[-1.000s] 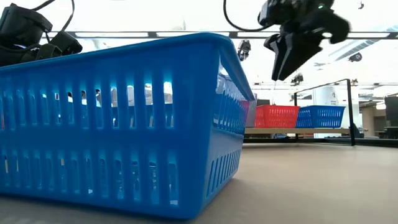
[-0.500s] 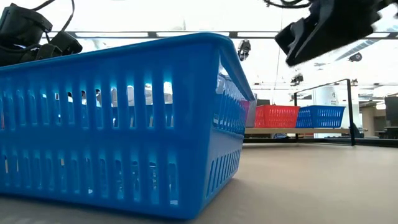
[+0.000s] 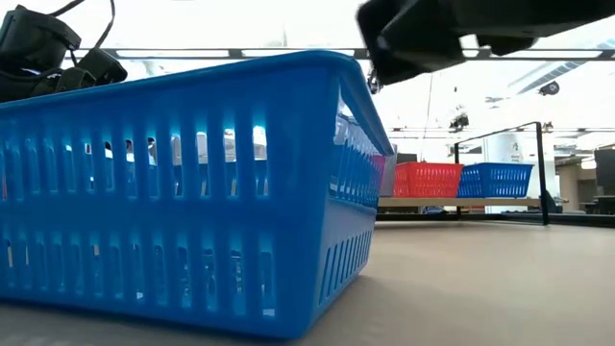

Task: Stack baskets on shelf by color
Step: Stack the bottom blue bin on the other blue bin on the shelf

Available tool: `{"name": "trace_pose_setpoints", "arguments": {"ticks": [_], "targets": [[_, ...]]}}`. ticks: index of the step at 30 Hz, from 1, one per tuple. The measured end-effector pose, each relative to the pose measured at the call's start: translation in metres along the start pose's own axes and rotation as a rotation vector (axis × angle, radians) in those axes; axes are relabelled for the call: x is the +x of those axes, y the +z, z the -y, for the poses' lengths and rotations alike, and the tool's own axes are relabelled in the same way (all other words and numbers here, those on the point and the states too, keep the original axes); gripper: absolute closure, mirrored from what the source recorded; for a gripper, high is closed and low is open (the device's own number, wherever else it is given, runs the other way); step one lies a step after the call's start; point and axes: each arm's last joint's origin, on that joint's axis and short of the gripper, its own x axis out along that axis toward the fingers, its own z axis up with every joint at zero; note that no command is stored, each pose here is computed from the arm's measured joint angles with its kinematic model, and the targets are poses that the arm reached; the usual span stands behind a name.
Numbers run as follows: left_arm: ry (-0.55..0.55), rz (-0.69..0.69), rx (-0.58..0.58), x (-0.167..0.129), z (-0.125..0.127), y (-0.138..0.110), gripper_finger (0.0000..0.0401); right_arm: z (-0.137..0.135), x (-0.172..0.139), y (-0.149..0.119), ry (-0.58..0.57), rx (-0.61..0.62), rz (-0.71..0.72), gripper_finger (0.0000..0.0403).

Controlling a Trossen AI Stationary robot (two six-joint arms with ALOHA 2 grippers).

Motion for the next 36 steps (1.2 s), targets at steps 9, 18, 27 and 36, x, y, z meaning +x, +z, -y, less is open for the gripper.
{"name": "trace_pose_setpoints", "arguments": {"ticks": [9, 18, 27, 36], "targets": [[0.000, 0.000, 0.000, 0.000, 0.000, 0.000, 0.0401, 0.005, 0.038, 0.032, 0.121, -0.252, -0.349, 0.0208], [-0.001, 0.000, 0.000, 0.000, 0.000, 0.000, 0.0401, -0.002, 0.082, 0.026, 0.187, -0.354, -0.436, 0.0265], [0.000, 0.000, 0.000, 0.000, 0.000, 0.000, 0.0401, -0.009, 0.078, 0.031, 0.183, -0.305, -0.465, 0.0374], [-0.001, 0.001, 0.000, 0.000, 0.000, 0.000, 0.0401, -0.022, 0.021, 0.031, 0.117, -0.170, -0.532, 0.0394]]}}
